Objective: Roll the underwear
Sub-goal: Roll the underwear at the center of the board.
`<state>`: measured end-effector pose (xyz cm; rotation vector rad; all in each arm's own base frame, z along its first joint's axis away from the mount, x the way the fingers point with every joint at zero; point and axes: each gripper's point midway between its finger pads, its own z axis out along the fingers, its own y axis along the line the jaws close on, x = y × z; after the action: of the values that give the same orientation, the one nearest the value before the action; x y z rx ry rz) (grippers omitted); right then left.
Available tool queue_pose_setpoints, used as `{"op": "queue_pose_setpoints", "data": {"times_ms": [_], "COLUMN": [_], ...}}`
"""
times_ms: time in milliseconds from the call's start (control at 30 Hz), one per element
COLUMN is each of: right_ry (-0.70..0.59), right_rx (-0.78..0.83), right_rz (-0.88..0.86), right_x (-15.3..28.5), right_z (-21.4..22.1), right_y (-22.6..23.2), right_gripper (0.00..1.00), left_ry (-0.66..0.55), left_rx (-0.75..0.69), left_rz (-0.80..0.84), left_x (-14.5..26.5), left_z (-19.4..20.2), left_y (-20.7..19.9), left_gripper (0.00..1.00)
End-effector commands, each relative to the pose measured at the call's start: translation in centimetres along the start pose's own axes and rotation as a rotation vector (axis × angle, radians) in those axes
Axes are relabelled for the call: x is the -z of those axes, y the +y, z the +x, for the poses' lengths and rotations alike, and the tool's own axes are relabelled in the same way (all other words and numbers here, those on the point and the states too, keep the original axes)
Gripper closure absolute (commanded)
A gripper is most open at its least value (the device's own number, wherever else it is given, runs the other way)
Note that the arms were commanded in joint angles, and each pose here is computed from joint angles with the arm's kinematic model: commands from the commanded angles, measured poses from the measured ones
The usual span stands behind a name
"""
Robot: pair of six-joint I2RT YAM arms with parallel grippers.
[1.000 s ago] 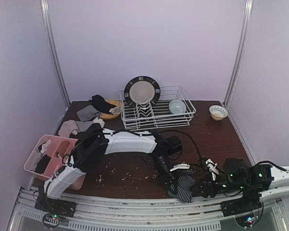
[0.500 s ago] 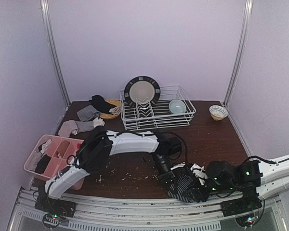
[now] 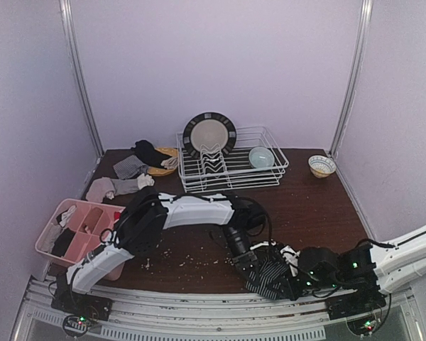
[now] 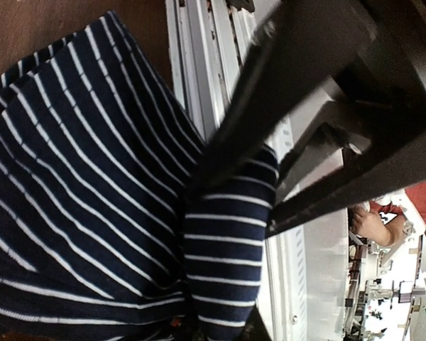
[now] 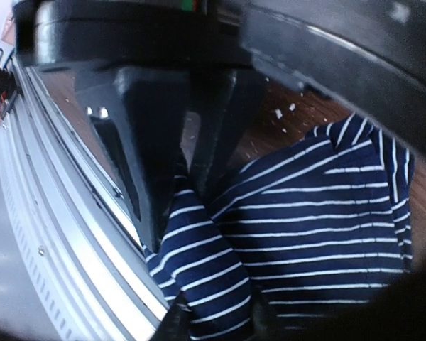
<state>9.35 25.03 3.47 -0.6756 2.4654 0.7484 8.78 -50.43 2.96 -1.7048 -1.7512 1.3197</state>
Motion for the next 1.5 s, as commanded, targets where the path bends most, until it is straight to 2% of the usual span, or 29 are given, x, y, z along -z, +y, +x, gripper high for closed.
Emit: {"op": "queue_pose_setpoints", "data": {"times_ms": [0, 33, 67, 100, 133, 167, 500, 733, 867, 967, 1033, 1100, 1133, 1233, 1300, 1367, 1467], "right_ry": [-0.001, -0.001, -0.001, 0.000, 0.000, 0.000, -0.012, 0.010, 0.010, 0.014, 0.019, 0.028, 0.032, 0.045, 0.052, 0.052, 0.049], "right_rx": [-0.121, -0.134, -0.146, -0.155, -0.169, -0.182, -0.354, -0.426, -0.525, -0.570, -0.586, -0.605, -0.615, -0.638, -0.645, -0.649, -0.658], "right_rz": [0.001, -0.003, -0.002, 0.001, 0.007, 0.012, 0.046, 0.081, 0.100, 0.117, 0.127, 0.136, 0.138, 0.142, 0.151, 0.153, 0.152], "right_x": [-0.6, -0.6, -0.6, -0.7, -0.7, -0.7, -0.9, -1.2, -1.3, -1.0, -0.9, -0.8, -0.7, -0.4, -0.2, 0.0, 0.2], "right_z": [1.3, 1.4, 1.6, 1.7, 1.8, 1.9, 3.5, 4.7, 5.7, 6.0, 6.2, 6.6, 6.8, 7.2, 7.5, 7.5, 7.6], "right_y": [-0.9, -1.0, -1.1, -1.3, -1.4, -1.6, -3.6, -4.7, -5.8, -6.2, -6.4, -6.7, -6.8, -7.1, -7.3, -7.5, -7.7], "right_gripper": [0.83, 0.87, 0.92, 0.95, 0.99, 1.00, 1.00, 1.00, 1.00, 1.00, 1.00, 1.00, 1.00, 1.00, 1.00, 1.00, 1.00], "left_ry": [0.136, 0.133, 0.129, 0.122, 0.112, 0.105, -0.053, -0.155, -0.361, -0.528, -0.668, -0.769, -0.748, -0.533, -0.397, -0.250, -0.170], "left_rx": [0.111, 0.107, 0.104, 0.098, 0.092, 0.084, 0.017, 0.028, -0.078, -0.357, -0.516, -0.514, -0.564, -0.859, -0.986, -1.112, -1.196], "left_rz": [-0.133, -0.141, -0.147, -0.157, -0.167, -0.178, -0.440, -0.708, -1.019, -1.259, -1.334, -1.384, -1.357, -1.108, -1.080, -1.087, -1.028], "left_x": [-1.0, -0.9, -0.8, -0.6, -0.4, -0.1, 5.4, 8.4, 13.3, 16.8, 18.2, 19.7, 19.0, 12.8, 9.4, 6.2, 2.8], "left_z": [4.4, 4.4, 4.3, 4.1, 3.9, 3.8, 2.5, 3.8, 2.8, 0.8, -0.8, -1.0, -1.2, -1.3, -1.3, -1.0, -0.6], "left_y": [4.3, 4.3, 4.2, 4.1, 4.0, 3.9, 2.1, 3.8, 3.7, 0.1, -3.0, -3.7, -4.0, -5.4, -5.2, -4.2, -3.7], "left_gripper": [0.86, 0.80, 0.65, 0.24, 0.05, 0.03, 0.02, 0.02, 0.02, 0.02, 0.02, 0.02, 0.02, 0.04, 0.10, 0.12, 0.15]}}
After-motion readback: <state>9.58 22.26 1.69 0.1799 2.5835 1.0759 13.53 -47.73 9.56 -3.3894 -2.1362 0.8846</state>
